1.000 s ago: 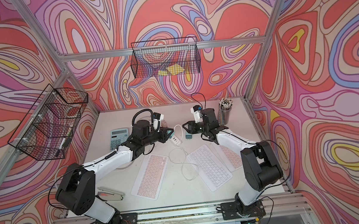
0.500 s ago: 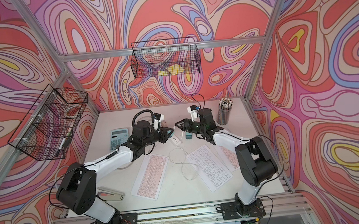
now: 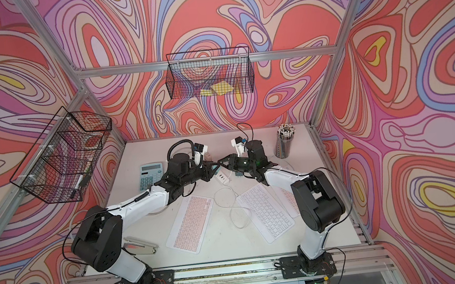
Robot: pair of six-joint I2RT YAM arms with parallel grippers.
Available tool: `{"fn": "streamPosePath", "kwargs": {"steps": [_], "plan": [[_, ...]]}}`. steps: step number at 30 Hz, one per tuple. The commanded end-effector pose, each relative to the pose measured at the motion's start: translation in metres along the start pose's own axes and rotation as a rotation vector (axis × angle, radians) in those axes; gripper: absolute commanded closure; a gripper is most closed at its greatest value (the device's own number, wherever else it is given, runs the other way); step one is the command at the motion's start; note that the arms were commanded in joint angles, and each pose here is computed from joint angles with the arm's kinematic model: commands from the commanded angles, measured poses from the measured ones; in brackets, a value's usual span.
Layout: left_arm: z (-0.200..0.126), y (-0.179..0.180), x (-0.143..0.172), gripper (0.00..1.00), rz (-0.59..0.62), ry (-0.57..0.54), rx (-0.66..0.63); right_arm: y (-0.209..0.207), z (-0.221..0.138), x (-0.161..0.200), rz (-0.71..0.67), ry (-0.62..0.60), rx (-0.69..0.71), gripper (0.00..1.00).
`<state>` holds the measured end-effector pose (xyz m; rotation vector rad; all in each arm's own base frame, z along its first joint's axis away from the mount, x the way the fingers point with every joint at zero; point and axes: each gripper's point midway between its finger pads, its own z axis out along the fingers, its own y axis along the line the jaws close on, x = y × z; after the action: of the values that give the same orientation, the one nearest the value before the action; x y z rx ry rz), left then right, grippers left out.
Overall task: Unplug the wireless keyboard
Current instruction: Remove the power cord from the plug.
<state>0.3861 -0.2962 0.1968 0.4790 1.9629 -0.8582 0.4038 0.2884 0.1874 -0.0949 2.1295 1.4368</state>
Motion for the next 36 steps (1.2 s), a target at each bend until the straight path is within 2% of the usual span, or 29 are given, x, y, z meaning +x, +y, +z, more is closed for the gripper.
{"fn": "streamPosePath", "kwargs": {"steps": [1, 4, 9, 17, 29, 36], "plan": [[0.001, -0.005, -0.004, 1.0, 0.023, -0.038, 0.03, -0.002, 0.004, 0.005, 0.017, 0.014, -0.012, 0.87], [0.0, -0.006, -0.004, 1.0, 0.021, -0.049, 0.033, -0.015, 0.01, 0.011, 0.055, 0.029, 0.002, 0.95], [-0.002, -0.011, -0.004, 1.0, 0.022, -0.067, 0.069, -0.026, 0.013, 0.01, 0.117, 0.007, 0.011, 1.0], [-0.01, -0.011, 0.002, 1.0, 0.029, -0.086, 0.067, -0.04, -0.003, -0.017, 0.229, -0.145, -0.018, 1.0], [-0.012, -0.008, 0.016, 1.0, 0.011, -0.044, 0.065, -0.05, -0.027, -0.044, 0.279, -0.237, -0.075, 1.0], [-0.012, -0.004, 0.026, 1.0, 0.014, 0.004, 0.045, -0.066, -0.032, -0.044, 0.294, -0.264, -0.001, 1.0]]}}
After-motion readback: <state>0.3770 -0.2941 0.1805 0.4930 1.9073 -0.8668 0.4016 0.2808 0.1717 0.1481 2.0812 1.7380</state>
